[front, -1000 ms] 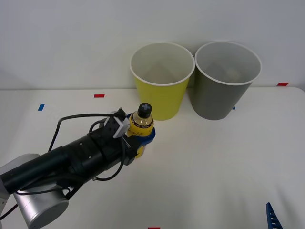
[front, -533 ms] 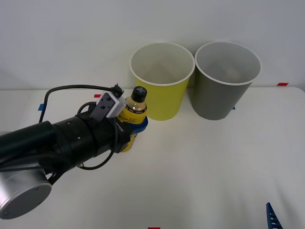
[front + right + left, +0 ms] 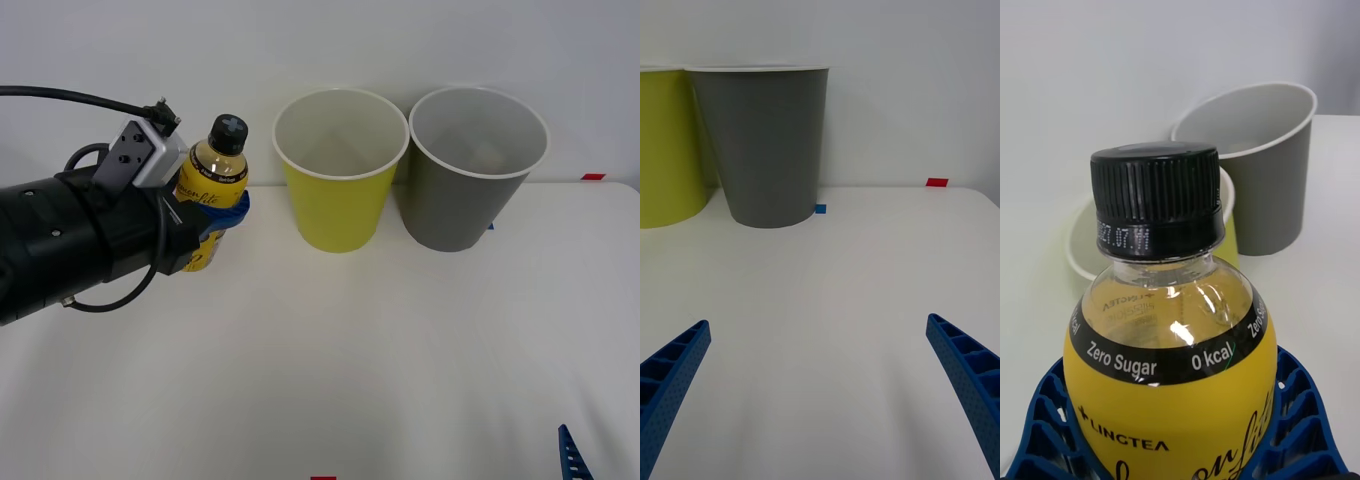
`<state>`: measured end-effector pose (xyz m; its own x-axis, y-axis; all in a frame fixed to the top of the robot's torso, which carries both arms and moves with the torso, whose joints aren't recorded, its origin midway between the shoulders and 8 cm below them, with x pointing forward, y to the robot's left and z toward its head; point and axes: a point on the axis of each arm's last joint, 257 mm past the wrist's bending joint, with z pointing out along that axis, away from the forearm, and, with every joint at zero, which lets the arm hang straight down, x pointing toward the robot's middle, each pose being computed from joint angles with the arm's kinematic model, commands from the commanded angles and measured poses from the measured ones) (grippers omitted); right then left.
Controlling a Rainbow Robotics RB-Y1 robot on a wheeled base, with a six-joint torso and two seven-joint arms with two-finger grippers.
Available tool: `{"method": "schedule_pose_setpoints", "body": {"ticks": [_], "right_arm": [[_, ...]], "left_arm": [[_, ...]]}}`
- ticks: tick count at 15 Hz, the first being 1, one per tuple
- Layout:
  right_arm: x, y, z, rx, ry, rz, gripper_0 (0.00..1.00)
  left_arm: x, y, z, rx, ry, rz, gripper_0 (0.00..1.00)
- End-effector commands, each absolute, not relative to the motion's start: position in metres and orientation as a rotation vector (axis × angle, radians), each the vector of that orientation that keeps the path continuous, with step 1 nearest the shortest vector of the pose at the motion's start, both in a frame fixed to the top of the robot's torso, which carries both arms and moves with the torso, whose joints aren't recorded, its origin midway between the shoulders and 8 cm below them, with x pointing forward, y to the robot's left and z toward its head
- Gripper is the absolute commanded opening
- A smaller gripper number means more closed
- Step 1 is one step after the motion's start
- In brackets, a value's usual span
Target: Put cans in the gray bin and PET bottles in the light green bin.
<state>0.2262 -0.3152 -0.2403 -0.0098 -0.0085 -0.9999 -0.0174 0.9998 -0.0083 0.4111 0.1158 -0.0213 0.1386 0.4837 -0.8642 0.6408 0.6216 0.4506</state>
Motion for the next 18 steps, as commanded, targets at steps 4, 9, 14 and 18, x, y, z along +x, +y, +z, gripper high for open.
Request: {"method": "schedule_pose_setpoints", "body": {"ticks": [4, 9, 14, 18], "right_arm": [[0.226, -0.315, -0.240, -0.020, 1.581, 0.007, 1.00], [0.226, -0.315, -0.240, -0.020, 1.581, 0.007, 1.00], [0.226, -0.315, -0.240, -0.020, 1.581, 0.007, 1.00], [0.226, -0.315, -0.240, -0.020, 1.581, 0.007, 1.00]], "left_arm": [[0.419, 0.129, 0.037, 0.938, 1.416, -0.094, 0.00], [0.422, 0.121, 0.076, 0.807, 1.433, -0.221, 0.00], [0.447, 0.104, 0.095, 0.700, 1.489, -0.383, 0.00], [0.469, 0.086, 0.124, 0.679, 1.418, -0.385, 0.00]]}}
